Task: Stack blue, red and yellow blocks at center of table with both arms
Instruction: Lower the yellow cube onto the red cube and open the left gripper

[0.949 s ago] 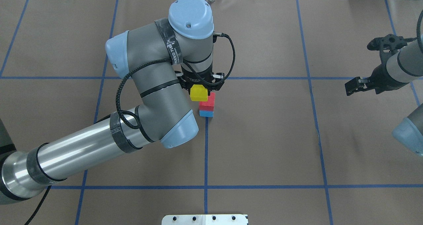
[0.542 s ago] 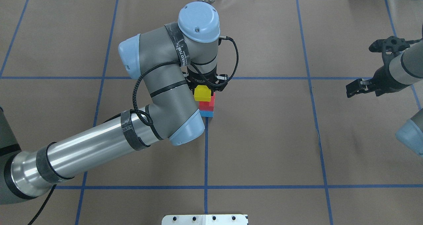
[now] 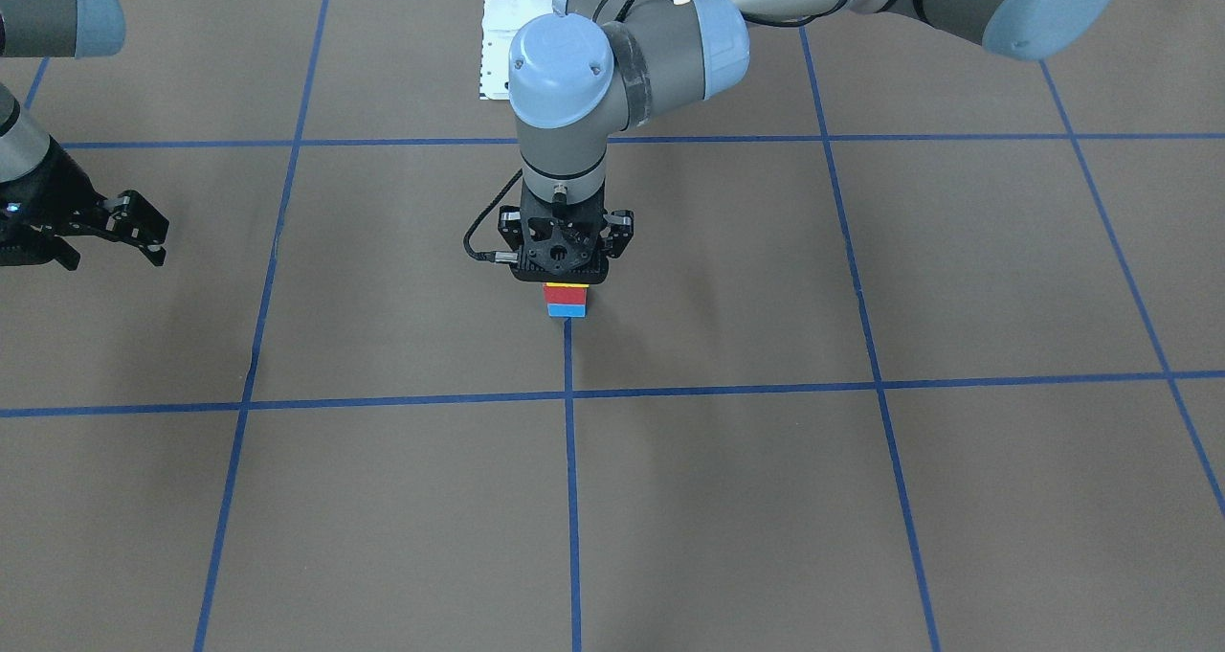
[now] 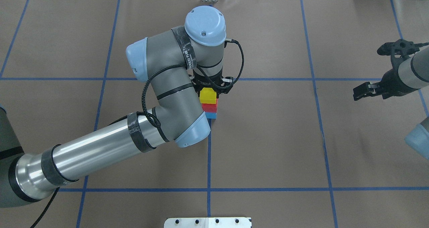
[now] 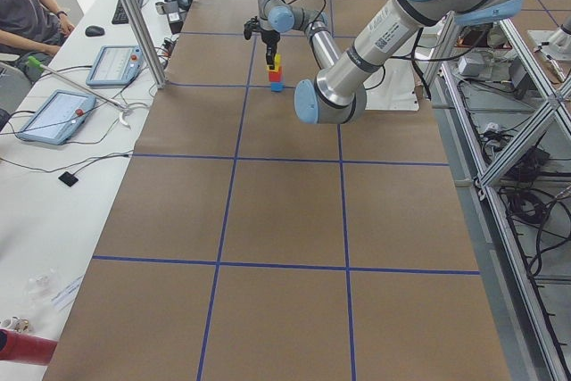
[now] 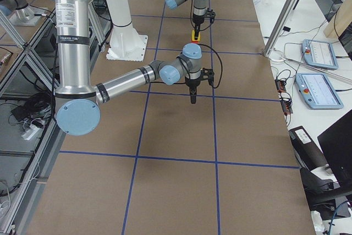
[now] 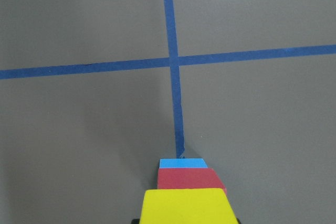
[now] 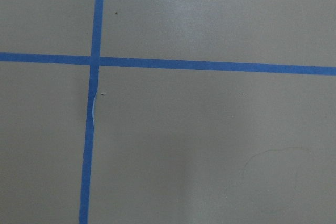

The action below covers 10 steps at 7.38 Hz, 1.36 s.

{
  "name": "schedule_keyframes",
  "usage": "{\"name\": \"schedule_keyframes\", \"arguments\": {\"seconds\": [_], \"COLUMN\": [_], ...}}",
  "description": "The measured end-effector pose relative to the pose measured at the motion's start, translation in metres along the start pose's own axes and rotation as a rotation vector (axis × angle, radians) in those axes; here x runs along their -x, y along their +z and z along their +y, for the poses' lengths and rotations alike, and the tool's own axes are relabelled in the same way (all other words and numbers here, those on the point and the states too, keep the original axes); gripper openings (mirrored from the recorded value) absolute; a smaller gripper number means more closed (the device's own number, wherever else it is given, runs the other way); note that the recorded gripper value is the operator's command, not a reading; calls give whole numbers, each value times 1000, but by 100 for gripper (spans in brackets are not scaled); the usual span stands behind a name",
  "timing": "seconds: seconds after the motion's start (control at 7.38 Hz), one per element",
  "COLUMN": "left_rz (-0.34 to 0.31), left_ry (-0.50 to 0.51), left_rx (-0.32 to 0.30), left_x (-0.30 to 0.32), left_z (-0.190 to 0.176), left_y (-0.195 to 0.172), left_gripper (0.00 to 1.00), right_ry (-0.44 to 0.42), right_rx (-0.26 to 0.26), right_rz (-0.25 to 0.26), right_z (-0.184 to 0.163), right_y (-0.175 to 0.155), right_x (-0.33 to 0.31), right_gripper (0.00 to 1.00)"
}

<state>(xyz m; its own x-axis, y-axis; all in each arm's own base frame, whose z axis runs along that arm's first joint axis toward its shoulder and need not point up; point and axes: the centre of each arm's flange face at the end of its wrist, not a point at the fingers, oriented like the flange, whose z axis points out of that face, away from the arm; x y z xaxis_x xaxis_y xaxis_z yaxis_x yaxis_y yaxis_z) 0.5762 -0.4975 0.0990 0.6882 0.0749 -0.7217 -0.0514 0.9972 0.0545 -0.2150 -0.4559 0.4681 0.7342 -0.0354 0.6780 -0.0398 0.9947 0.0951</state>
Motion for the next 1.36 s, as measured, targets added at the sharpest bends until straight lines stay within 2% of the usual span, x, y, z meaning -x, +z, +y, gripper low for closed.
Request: {"name": "schedule_keyframes", "arguments": {"seconds": [0.41, 0.54, 0.68, 0.81, 1.36], "left_rz": [-1, -1, 1, 2, 13], "left_ry": [0, 0, 2, 5, 14], "left_rx": [3, 6, 6, 7, 5], "left_x": [-3, -4, -5, -6, -8], "left_z": [1, 2, 2, 3, 9], "left_y": [3, 5, 6, 7, 0], "left_gripper": [0, 12, 63, 97, 100], "right_ry": [1, 1, 2, 2, 3], "right_rx": [1, 1, 2, 3, 6], "right_rz": [1, 2, 3, 3, 6], "right_z": [0, 0, 0, 1, 1], "right_y": [1, 1, 1, 2, 4], "right_x": [-1, -1, -2, -2, -3], "right_gripper": [100, 100, 100, 100, 100]}}
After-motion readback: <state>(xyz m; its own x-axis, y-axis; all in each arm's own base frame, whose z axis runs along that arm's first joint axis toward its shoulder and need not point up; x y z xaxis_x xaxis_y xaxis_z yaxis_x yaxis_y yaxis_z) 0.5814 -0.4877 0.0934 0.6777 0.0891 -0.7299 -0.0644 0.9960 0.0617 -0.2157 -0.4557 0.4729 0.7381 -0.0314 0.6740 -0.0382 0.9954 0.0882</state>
